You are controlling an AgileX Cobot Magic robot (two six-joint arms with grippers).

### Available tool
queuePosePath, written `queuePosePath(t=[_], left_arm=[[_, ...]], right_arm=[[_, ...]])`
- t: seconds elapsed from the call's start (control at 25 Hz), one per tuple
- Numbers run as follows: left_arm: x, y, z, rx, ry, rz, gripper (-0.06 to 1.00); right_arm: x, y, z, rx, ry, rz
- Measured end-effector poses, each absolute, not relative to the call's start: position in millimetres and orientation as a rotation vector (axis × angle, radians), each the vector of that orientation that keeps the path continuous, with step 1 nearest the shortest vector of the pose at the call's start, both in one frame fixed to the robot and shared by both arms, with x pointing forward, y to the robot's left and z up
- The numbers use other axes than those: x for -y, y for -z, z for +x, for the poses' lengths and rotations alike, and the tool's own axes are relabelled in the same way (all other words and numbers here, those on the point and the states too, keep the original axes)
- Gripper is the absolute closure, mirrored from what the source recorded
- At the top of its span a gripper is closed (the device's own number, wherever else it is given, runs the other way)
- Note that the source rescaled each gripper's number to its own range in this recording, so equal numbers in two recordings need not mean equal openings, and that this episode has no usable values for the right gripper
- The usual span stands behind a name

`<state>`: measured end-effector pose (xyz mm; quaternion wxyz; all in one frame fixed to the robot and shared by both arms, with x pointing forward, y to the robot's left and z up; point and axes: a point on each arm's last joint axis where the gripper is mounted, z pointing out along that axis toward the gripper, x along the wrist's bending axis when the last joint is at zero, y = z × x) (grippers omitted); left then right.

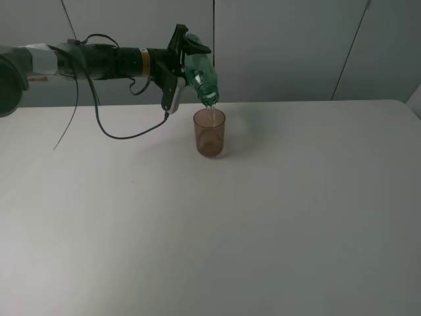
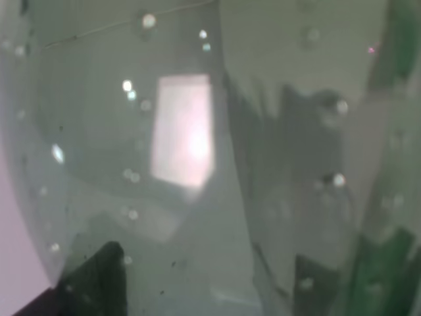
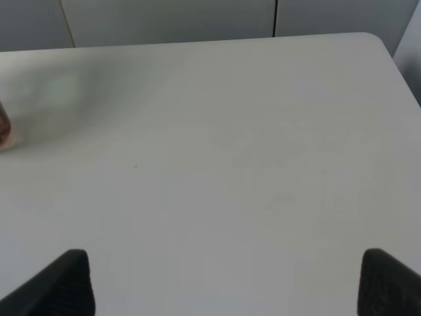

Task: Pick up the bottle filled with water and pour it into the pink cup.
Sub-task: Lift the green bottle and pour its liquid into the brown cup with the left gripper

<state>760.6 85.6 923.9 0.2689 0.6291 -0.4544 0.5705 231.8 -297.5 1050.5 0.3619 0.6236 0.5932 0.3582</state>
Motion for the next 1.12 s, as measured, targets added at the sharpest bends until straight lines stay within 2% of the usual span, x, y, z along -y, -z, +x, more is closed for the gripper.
queuePosePath(t=[1.12], left_arm=[[-89.7,-927.1,761.4,1.277,-1.560,1.689,0.93]], right_arm=[[297.5,-1050.5,231.8,-1.528,-0.923,1.606]])
